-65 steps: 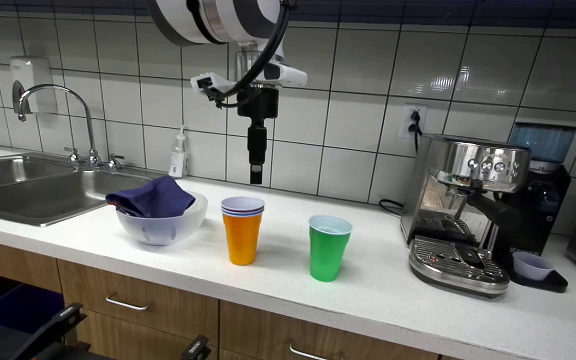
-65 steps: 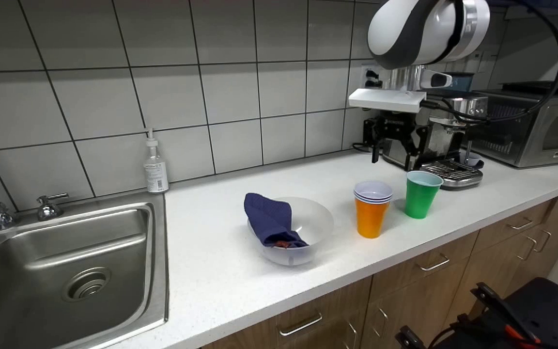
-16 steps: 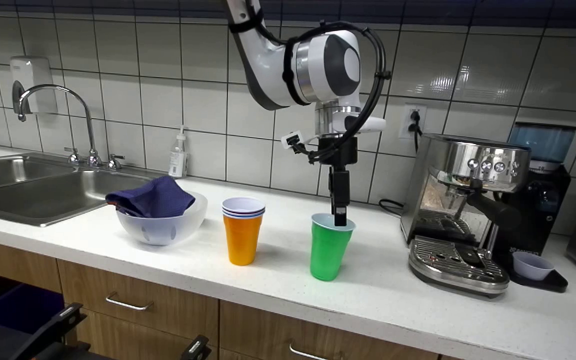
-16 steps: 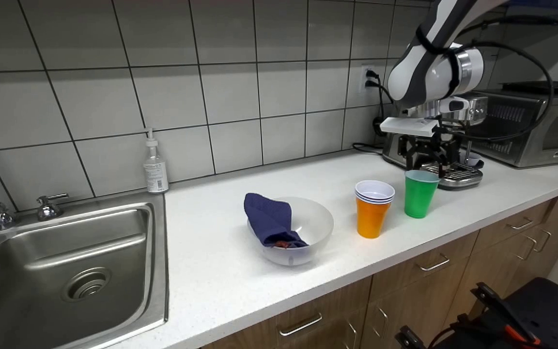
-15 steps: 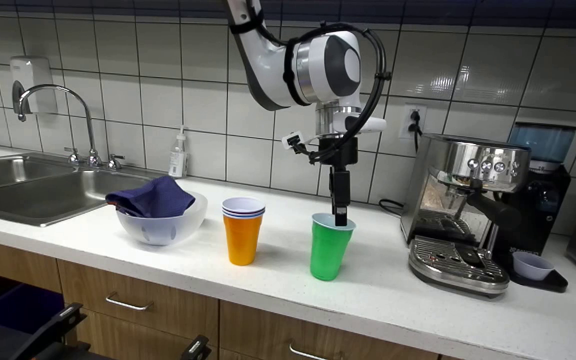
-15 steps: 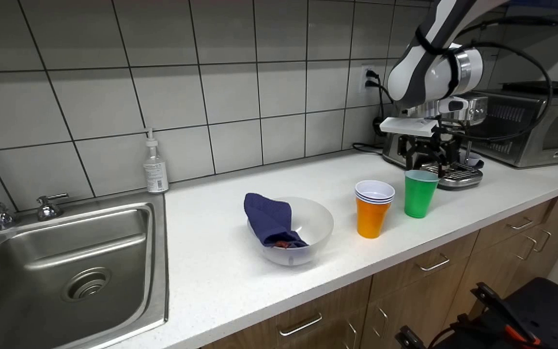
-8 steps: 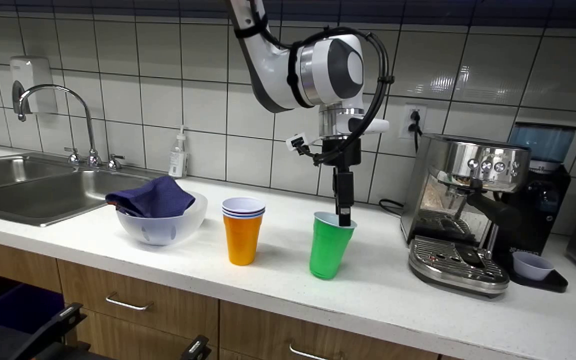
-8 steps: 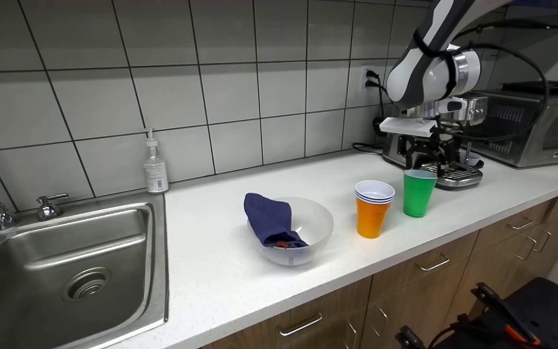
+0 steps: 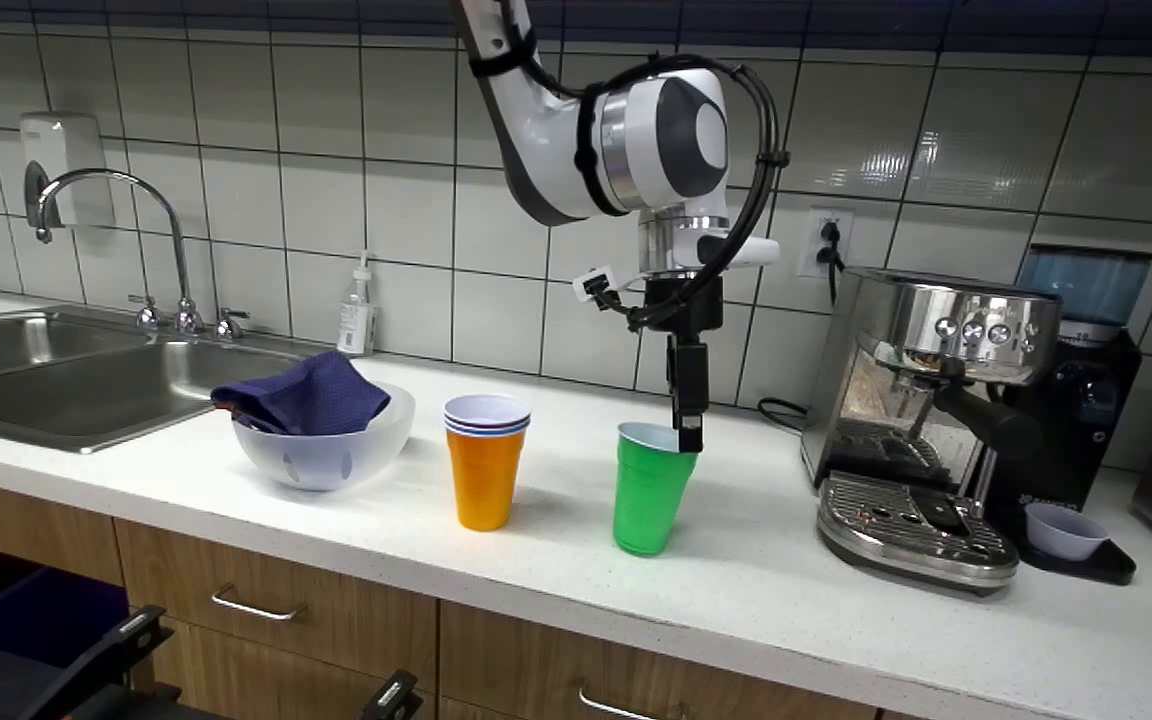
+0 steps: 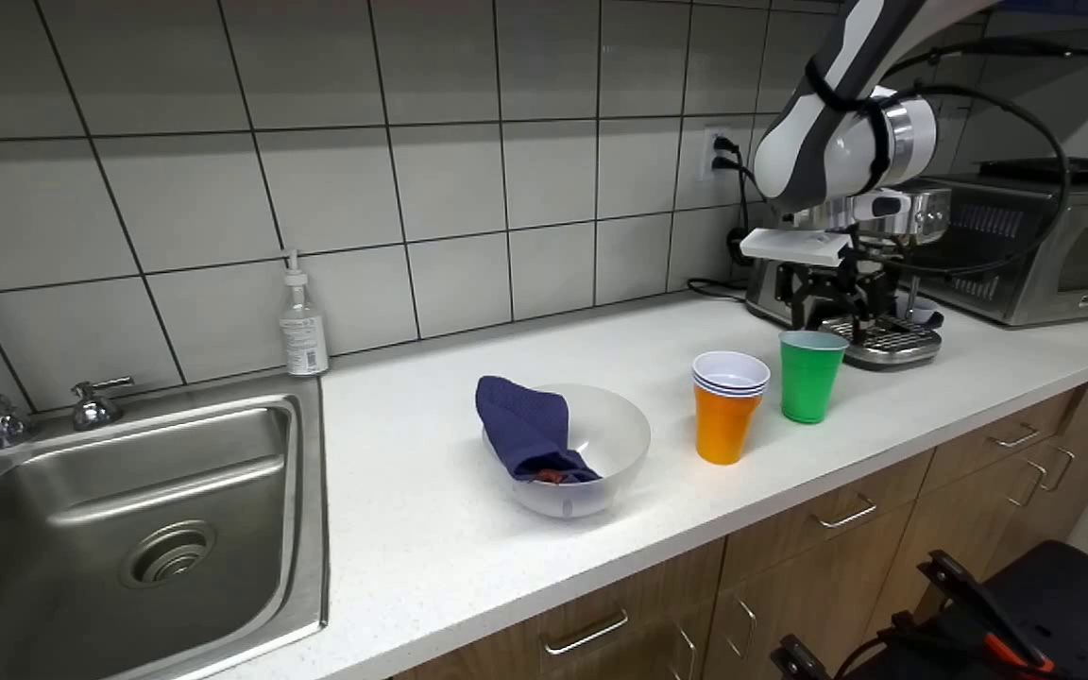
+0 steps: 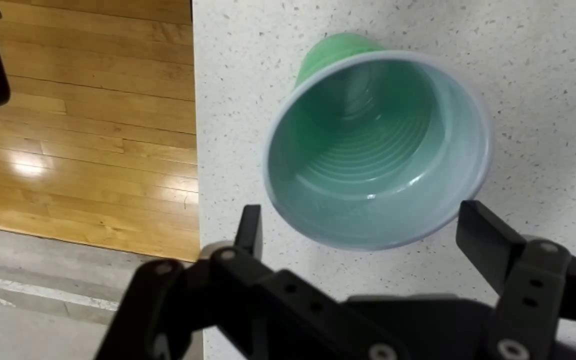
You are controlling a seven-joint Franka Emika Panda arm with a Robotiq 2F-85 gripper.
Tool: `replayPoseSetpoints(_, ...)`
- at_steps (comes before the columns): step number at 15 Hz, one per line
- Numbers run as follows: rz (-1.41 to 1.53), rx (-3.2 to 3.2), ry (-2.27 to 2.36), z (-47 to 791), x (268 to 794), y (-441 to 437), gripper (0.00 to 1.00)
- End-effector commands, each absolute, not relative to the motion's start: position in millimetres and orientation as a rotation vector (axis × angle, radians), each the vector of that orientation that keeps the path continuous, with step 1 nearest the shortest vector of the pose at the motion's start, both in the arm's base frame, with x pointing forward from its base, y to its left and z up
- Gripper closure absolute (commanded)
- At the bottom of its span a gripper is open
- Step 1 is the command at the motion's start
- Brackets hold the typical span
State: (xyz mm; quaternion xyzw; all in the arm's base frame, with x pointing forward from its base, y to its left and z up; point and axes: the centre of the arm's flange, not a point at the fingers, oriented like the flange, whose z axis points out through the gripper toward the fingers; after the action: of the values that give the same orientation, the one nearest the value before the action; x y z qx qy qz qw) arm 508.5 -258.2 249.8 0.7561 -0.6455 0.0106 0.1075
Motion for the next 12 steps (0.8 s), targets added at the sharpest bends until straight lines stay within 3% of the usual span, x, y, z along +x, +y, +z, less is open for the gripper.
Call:
replayPoseSetpoints(1, 0.042, 2.233, -1.907, 254.5, 511.7, -254.4, 0.00)
replayPoseSetpoints(12, 0.044, 2.231, -1.902, 258.9, 506.0, -245.1, 0.00)
